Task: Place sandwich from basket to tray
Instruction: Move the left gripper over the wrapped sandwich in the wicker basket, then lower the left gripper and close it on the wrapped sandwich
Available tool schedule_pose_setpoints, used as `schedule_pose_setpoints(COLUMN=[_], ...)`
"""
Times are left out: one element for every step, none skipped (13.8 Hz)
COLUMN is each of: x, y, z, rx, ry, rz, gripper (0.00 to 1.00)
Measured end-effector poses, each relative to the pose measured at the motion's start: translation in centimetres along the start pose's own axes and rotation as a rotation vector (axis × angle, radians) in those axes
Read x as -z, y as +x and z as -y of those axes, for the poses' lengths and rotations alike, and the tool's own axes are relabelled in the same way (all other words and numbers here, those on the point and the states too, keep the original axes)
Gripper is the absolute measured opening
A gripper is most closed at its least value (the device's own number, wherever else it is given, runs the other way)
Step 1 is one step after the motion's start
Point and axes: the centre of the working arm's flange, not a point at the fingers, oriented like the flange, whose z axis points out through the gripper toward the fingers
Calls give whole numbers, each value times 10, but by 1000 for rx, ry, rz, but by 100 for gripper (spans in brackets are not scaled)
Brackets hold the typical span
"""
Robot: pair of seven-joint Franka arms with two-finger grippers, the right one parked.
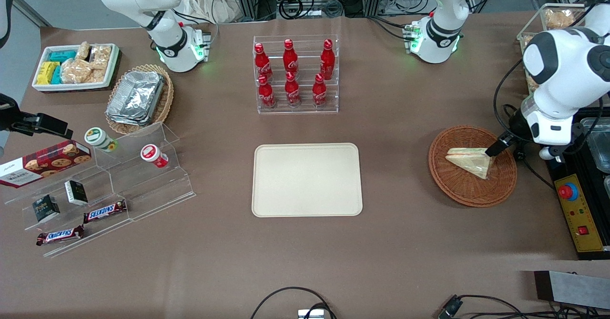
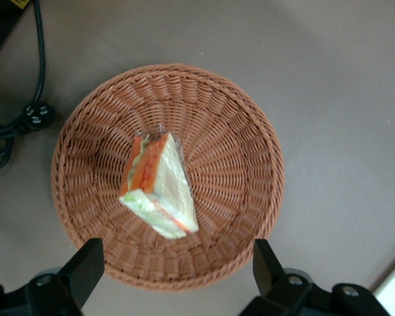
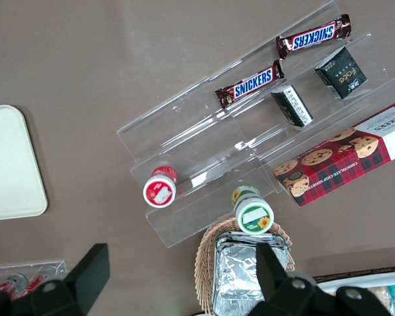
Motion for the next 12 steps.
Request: schedule_pose_setpoints(x=[-12,-23,-32,-39,-46,-52,-58,-64,-69,-75,-81,-87], y=[-3,-6,-10,-12,-13,-14,-15,-15,-15,-14,-13,-12], z=[8,14,19,24,29,33,36,38,40,43,46,49], rx=[11,19,27,35,43,50,55,57,59,65,72,77], ry=[-8,-11,-15,-19,-22,-24,-26,-27,-28,-30,-31,-32], rz=[-12,-17,-19,-23,-30,-37,-41,-44,-48,-55,-60,-63], gripper=[100,100,100,100,100,100,100,100,100,100,100,100])
